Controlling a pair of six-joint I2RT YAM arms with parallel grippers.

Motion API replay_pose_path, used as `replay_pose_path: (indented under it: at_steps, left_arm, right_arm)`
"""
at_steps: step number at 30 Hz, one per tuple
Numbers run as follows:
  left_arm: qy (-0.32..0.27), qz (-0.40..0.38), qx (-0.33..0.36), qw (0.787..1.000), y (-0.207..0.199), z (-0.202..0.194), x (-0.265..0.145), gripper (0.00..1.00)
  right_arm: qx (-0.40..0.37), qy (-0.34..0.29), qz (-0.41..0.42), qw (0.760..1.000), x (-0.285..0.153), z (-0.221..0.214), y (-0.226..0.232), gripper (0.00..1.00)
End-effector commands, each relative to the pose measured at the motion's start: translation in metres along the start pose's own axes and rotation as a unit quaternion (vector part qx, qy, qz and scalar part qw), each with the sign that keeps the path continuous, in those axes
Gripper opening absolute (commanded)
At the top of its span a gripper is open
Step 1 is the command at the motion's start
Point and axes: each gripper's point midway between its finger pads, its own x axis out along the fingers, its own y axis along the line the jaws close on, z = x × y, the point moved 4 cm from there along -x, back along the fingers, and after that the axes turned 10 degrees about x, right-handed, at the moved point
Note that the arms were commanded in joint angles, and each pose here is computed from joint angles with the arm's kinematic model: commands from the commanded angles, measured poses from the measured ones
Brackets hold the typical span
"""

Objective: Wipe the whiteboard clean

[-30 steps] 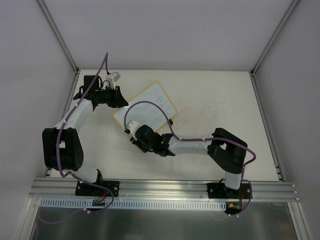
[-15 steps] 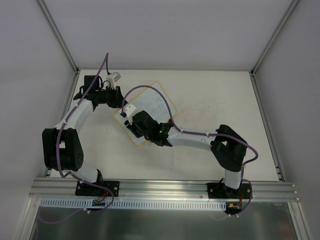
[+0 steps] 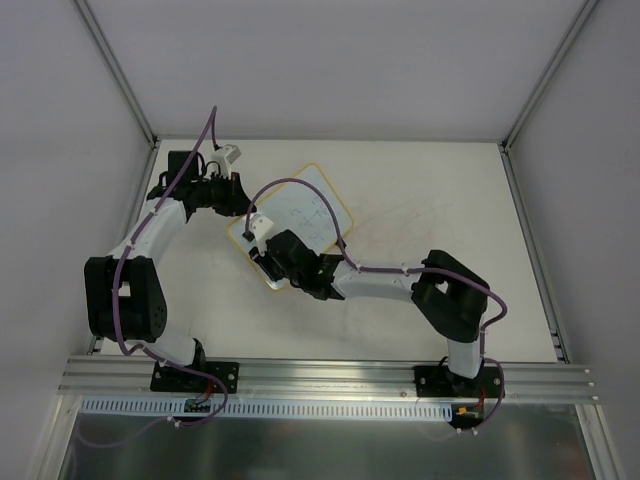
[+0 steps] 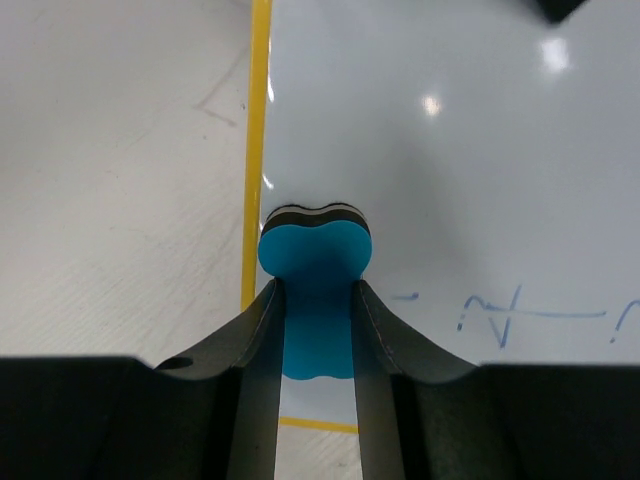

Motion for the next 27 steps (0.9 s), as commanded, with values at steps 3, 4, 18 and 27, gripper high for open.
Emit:
replay_pose_path:
  at_steps: [3, 4, 18, 27]
  left_arm:
    - [-0.002, 0.012, 0.013, 1.000, -0.001, 0.007, -0.006, 0.00]
    - [-0.003, 0.012, 0.014, 1.000, -0.001, 0.007, -0.006, 0.00]
    - [0.002, 0.006, 0.013, 1.000, -0.002, 0.005, -0.005, 0.00]
    - [0.007, 0.005, 0.016, 1.000, -0.003, 0.001, -0.006, 0.00]
  right_arm:
    - [0.057, 0.054, -0.056, 0.995, -0.009, -0.049, -0.040, 0.00]
    - [0.066, 0.051, -0.067, 0.994, -0.009, -0.050, -0.050, 0.00]
    - [0.191, 0.052, -0.176, 0.964, -0.017, -0.082, -0.114, 0.01]
    - [0.278, 0.046, -0.251, 0.926, -0.033, -0.107, -0.152, 0.00]
